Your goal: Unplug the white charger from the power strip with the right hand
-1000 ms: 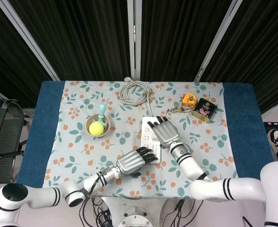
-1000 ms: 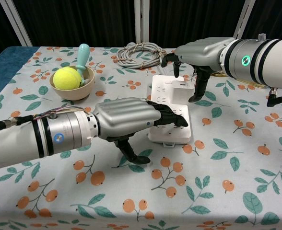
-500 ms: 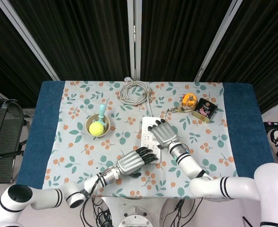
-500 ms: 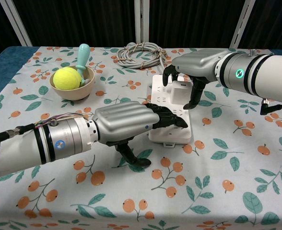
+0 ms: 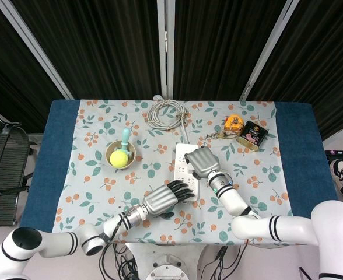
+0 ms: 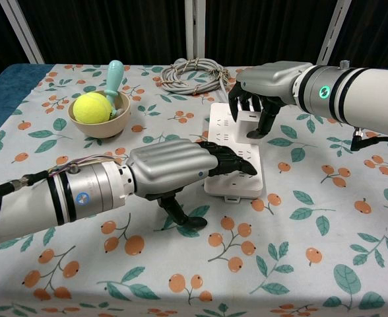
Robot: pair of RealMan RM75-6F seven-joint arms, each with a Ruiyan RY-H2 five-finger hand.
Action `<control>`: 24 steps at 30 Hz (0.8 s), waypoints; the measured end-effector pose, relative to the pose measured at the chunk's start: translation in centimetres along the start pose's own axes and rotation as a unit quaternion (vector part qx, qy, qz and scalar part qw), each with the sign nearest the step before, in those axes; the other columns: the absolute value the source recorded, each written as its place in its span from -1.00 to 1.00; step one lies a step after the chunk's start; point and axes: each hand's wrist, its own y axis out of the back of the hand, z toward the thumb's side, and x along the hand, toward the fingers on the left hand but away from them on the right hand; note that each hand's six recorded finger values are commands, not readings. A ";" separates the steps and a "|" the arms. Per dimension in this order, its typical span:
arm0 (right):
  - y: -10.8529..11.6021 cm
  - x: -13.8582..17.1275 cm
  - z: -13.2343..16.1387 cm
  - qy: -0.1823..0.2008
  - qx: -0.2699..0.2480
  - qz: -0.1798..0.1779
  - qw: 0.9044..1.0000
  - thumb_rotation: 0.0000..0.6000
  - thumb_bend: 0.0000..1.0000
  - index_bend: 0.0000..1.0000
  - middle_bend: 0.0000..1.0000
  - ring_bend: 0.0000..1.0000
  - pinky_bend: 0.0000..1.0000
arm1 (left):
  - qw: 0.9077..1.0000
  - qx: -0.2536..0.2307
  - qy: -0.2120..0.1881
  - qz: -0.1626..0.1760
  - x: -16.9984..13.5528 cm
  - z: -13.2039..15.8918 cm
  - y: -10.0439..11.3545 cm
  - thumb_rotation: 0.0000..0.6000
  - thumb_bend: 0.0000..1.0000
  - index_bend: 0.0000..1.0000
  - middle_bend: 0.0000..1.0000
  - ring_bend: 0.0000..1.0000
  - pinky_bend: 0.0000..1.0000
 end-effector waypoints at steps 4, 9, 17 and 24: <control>0.1 0.1 0.0 0.001 0.000 -0.001 1.000 1.00 -0.31 0.81 0.37 0.06 -0.11 | 1.000 -0.004 0.001 -0.002 0.1 -0.1 0.0 1.00 -0.50 -0.77 -0.75 -0.89 -0.80; 0.4 0.2 -0.1 0.005 -0.002 -0.008 1.000 1.00 -0.22 0.93 0.47 0.13 -0.05 | 1.000 -0.010 0.001 -0.004 0.1 -0.2 0.0 1.00 -0.50 -0.77 -0.75 -0.89 -0.80; 0.8 0.8 -0.6 0.011 -0.020 -0.021 1.000 1.00 -0.17 1.00 0.54 0.17 -0.01 | 1.000 -0.012 0.003 -0.009 0.1 -0.4 0.0 1.00 -0.50 -0.77 -0.75 -0.89 -0.80; 0.4 1.4 -1.6 0.014 -0.031 -0.024 0.999 1.00 -0.17 1.00 0.56 0.17 -0.01 | 1.000 -0.012 0.003 -0.010 0.2 -0.5 0.1 1.00 -0.50 -0.77 -0.75 -0.89 -0.80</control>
